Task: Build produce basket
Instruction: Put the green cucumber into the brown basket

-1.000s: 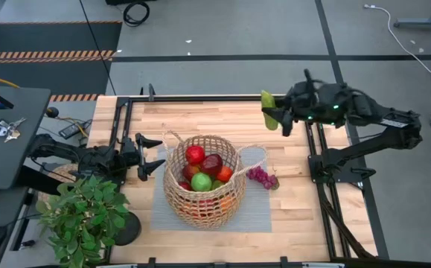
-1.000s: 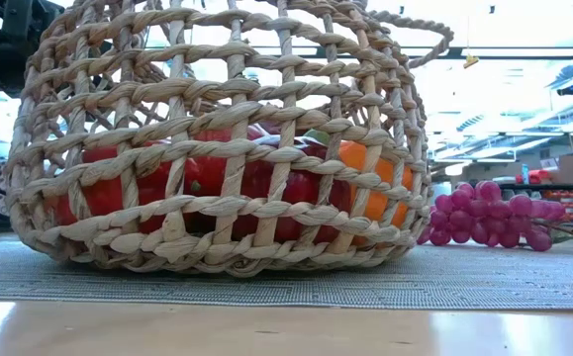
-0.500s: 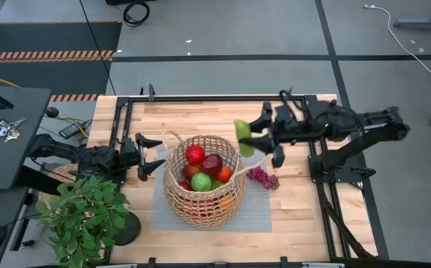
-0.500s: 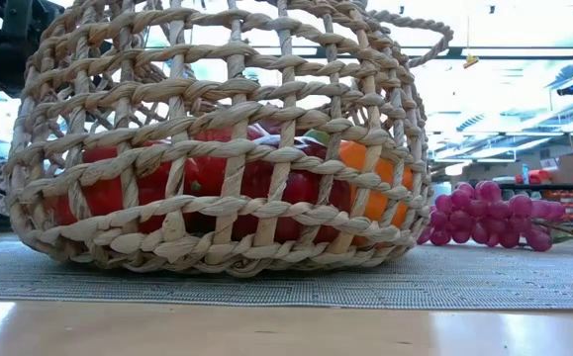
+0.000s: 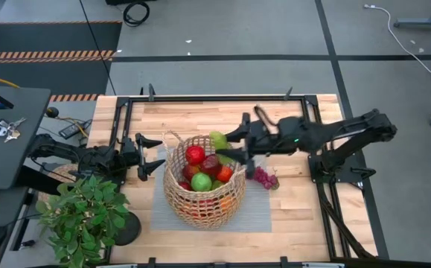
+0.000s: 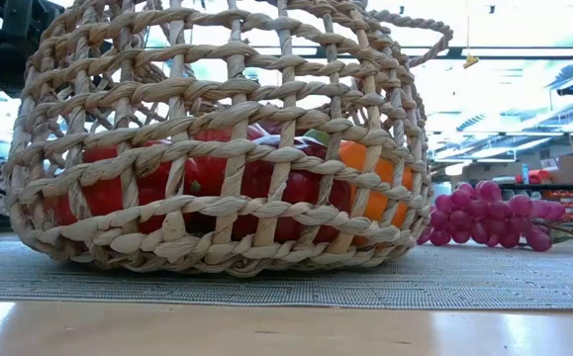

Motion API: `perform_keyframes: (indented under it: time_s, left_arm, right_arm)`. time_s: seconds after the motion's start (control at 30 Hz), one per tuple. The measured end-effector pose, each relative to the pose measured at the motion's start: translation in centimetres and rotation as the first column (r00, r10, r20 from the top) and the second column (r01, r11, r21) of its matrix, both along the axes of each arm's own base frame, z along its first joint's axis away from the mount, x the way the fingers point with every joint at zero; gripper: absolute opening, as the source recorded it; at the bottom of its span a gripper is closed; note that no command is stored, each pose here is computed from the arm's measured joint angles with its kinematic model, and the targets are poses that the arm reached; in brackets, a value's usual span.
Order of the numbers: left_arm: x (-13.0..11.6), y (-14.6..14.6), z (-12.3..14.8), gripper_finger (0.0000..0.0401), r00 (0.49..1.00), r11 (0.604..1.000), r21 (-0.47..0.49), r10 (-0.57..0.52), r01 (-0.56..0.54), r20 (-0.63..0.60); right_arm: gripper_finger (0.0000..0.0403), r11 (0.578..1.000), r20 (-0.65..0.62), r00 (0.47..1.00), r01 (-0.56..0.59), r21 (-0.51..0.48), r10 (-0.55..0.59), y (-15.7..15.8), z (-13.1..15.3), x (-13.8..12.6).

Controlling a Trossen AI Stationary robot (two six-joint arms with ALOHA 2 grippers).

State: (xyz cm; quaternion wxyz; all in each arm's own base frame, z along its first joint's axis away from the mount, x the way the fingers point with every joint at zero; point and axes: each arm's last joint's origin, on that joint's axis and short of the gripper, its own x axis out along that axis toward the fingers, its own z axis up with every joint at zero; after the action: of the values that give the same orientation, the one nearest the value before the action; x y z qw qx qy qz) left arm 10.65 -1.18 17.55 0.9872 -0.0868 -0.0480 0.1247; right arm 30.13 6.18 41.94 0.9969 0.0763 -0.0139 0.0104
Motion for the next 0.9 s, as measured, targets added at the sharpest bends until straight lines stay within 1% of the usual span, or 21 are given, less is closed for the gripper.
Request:
perform_keyframes:
  time_s: [0.1,0.17,0.27,0.33,0.43,0.53,0.6,0.67,0.73,0.83,0.9]
  left_arm:
    - [0.0,0.0,0.0,0.0389,1.0,1.0,0.0,0.0,0.0,0.0]
    - [0.0,0.0,0.0,0.0389,1.0,1.0,0.0,0.0,0.0,0.0]
    - [0.0,0.0,0.0,0.0389,1.0,1.0,0.0,0.0,0.0,0.0]
    - [0.0,0.0,0.0,0.0389,1.0,1.0,0.0,0.0,0.0,0.0]
    - [0.0,0.0,0.0,0.0389,1.0,1.0,0.0,0.0,0.0,0.0]
    - [0.0,0.0,0.0,0.0389,1.0,1.0,0.0,0.0,0.0,0.0]
    - [0.0,0.0,0.0,0.0389,1.0,1.0,0.0,0.0,0.0,0.001]
    - [0.0,0.0,0.0,0.0389,1.0,1.0,0.0,0.0,0.0,0.0]
    - [0.0,0.0,0.0,0.0389,1.0,1.0,0.0,0.0,0.0,0.0]
    - [0.0,0.0,0.0,0.0389,1.0,1.0,0.0,0.0,0.0,0.0]
    - [0.0,0.0,0.0,0.0389,1.0,1.0,0.0,0.0,0.0,0.0]
  right_arm:
    - [0.0174,0.998,-0.067,0.997,0.032,-0.06,-0.036,0.3,-1.0,1.6]
    - [0.0174,0.993,-0.115,0.991,0.049,-0.107,-0.062,0.4,-1.0,2.4]
    - [0.0174,0.974,-0.203,0.972,0.073,-0.216,-0.118,0.5,-0.7,3.5]
    - [0.0174,0.948,-0.274,0.951,0.055,-0.315,-0.146,0.6,-0.8,4.3]
    - [0.0174,0.884,-0.348,0.922,-0.015,-0.467,-0.167,0.8,-1.0,5.2]
    - [0.0174,0.783,-0.382,0.908,-0.108,-0.613,-0.174,1.0,-1.6,6.0]
    - [0.0174,0.689,-0.398,0.899,-0.173,-0.704,-0.18,1.1,-2.5,6.6]
    - [0.0174,0.589,-0.413,0.892,-0.237,-0.772,-0.184,1.3,-3.2,7.2]
    - [0.0174,0.492,-0.419,0.885,-0.278,-0.825,-0.202,1.3,-3.8,7.7]
    - [0.0174,0.342,-0.417,0.867,-0.318,-0.885,-0.272,1.6,-4.7,8.2]
    - [0.0174,0.266,-0.411,0.852,-0.335,-0.904,-0.324,1.9,-5.3,8.7]
